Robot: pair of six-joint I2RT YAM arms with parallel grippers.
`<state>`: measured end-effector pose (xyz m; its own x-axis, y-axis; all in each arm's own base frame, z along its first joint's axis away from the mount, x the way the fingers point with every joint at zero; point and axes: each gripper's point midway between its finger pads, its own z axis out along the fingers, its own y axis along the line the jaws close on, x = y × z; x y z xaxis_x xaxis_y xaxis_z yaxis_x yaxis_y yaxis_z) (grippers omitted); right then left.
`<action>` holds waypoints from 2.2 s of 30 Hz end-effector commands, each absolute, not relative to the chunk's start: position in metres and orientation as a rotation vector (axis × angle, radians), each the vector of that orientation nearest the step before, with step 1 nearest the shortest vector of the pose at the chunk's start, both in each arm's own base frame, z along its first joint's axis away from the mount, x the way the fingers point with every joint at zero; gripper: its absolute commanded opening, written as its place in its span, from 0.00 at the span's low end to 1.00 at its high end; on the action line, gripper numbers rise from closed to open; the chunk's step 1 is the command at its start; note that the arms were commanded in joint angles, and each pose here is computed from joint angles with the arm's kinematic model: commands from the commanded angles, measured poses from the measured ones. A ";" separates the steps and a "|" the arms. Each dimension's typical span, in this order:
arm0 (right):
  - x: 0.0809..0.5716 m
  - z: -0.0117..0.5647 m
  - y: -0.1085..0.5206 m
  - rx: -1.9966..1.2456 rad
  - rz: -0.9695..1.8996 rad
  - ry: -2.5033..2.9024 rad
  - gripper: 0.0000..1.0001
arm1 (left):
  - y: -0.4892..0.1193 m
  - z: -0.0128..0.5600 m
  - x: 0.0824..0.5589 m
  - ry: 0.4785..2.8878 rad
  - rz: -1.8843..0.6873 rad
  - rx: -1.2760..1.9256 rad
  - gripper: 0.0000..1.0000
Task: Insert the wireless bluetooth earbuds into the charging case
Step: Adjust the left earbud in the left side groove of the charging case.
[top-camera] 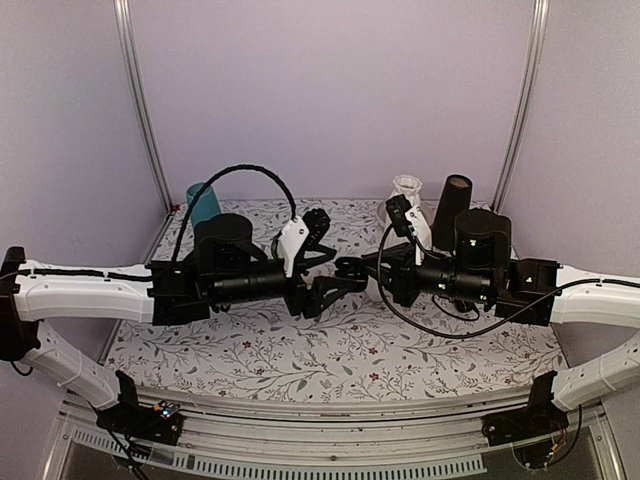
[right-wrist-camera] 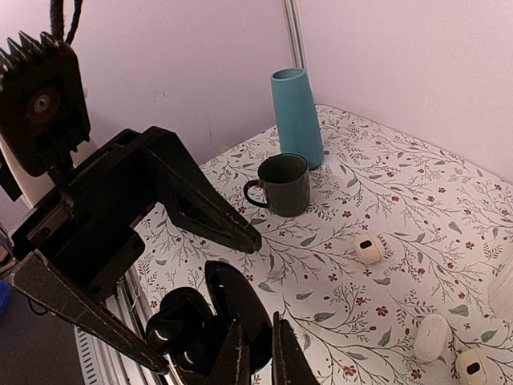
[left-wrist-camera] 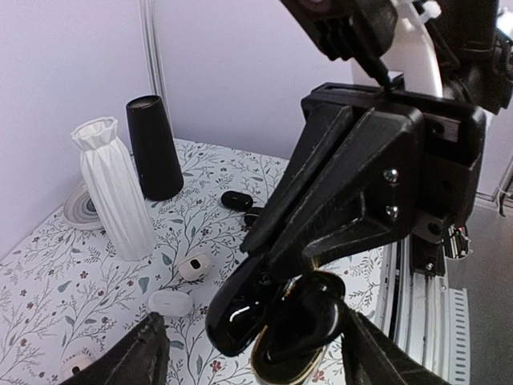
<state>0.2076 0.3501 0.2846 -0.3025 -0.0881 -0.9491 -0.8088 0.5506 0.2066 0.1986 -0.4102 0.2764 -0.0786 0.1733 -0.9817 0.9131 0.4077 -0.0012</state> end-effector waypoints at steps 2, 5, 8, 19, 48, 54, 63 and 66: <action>0.208 0.307 0.355 -0.729 0.885 1.691 0.03 | -0.418 0.285 0.193 1.519 -0.884 0.980 0.74; 0.207 0.306 0.356 -0.733 0.883 1.693 0.03 | -0.419 0.285 0.194 1.525 -0.882 0.973 0.73; 0.207 0.306 0.356 -0.735 0.883 1.692 0.03 | -0.418 0.286 0.196 1.528 -0.880 0.962 0.72; 0.206 0.304 0.359 -0.744 0.881 1.698 0.03 | -0.416 0.290 0.202 1.535 -0.888 0.918 0.71; 0.205 0.302 0.361 -0.758 0.876 1.702 0.03 | -0.407 0.295 0.210 1.546 -0.911 0.853 0.57; 0.205 0.302 0.361 -0.758 0.874 1.702 0.03 | -0.406 0.297 0.210 1.543 -0.923 0.850 0.56; 0.205 0.301 0.361 -0.759 0.872 1.704 0.03 | -0.404 0.297 0.212 1.548 -0.931 0.843 0.52; 0.205 0.301 0.361 -0.760 0.871 1.704 0.03 | -0.403 0.296 0.213 1.549 -0.934 0.841 0.52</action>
<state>0.2076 0.3553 0.2852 -0.2935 -0.0968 -0.9510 -0.8079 0.5570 0.1926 0.2097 -0.4099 0.2887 -0.1643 0.0667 -0.9841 0.8931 0.4337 -0.1198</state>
